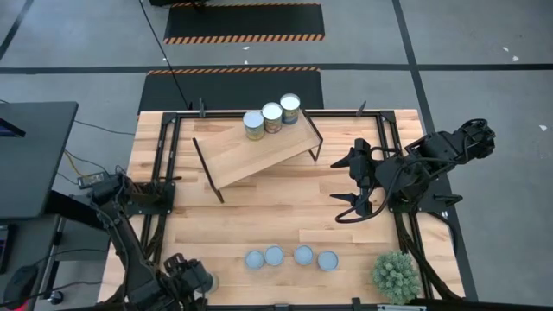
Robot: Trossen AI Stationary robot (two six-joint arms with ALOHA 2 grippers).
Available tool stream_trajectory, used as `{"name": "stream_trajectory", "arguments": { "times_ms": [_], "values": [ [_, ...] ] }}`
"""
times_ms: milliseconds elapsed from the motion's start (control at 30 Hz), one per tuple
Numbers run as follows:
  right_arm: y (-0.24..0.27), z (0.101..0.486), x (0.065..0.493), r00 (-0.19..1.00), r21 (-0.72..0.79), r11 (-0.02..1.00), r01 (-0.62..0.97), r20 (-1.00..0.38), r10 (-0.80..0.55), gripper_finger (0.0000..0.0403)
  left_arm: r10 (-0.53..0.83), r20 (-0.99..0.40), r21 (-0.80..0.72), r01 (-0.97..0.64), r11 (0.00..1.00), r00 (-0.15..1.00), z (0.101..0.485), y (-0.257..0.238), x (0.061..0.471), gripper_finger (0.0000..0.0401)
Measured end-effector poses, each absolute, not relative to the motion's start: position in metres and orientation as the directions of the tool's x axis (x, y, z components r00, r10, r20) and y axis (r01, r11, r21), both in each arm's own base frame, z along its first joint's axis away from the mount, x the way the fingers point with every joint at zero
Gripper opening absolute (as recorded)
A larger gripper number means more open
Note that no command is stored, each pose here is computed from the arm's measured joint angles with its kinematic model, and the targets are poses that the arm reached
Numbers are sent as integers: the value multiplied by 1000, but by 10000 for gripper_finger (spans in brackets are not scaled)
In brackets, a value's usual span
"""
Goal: Pick and place cans onto a shelf
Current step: Put the canned orange on the shelf
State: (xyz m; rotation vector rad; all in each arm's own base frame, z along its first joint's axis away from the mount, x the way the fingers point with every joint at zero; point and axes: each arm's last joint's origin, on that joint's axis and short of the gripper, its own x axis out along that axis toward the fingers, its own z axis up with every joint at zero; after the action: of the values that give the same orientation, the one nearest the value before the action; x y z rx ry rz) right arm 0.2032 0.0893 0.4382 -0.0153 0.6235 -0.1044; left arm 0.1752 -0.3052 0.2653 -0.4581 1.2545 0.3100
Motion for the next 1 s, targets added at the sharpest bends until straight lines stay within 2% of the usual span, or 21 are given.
{"name": "stream_trajectory", "arguments": {
  "times_ms": [300, 467, 667, 733, 800, 1000],
  "values": [
    [89, 438, 203, 807, -48, 995, 91, -581, -102, 373, 101, -965, -74, -623, 779, 241, 260, -294, 175, 354],
    [89, 438, 203, 808, -49, 995, 90, -580, -102, 373, 115, -973, -43, -644, 764, 201, 255, -288, 178, 351],
    [89, 439, 204, 809, -49, 995, 89, -578, -101, 373, 116, -974, -41, -659, 751, 193, 259, -259, 175, 325],
    [89, 439, 204, 810, -45, 995, 91, -578, -100, 373, 97, -975, -61, -659, 750, 201, 263, -246, 174, 318],
    [90, 439, 204, 809, -39, 995, 88, -580, -94, 373, 21, -973, -134, -634, 761, 231, 269, -238, 172, 315],
    [90, 439, 204, 810, -27, 995, 99, -578, -96, 373, -154, -936, -319, -577, 752, 318, 263, -238, 168, 312]
  ]
}}
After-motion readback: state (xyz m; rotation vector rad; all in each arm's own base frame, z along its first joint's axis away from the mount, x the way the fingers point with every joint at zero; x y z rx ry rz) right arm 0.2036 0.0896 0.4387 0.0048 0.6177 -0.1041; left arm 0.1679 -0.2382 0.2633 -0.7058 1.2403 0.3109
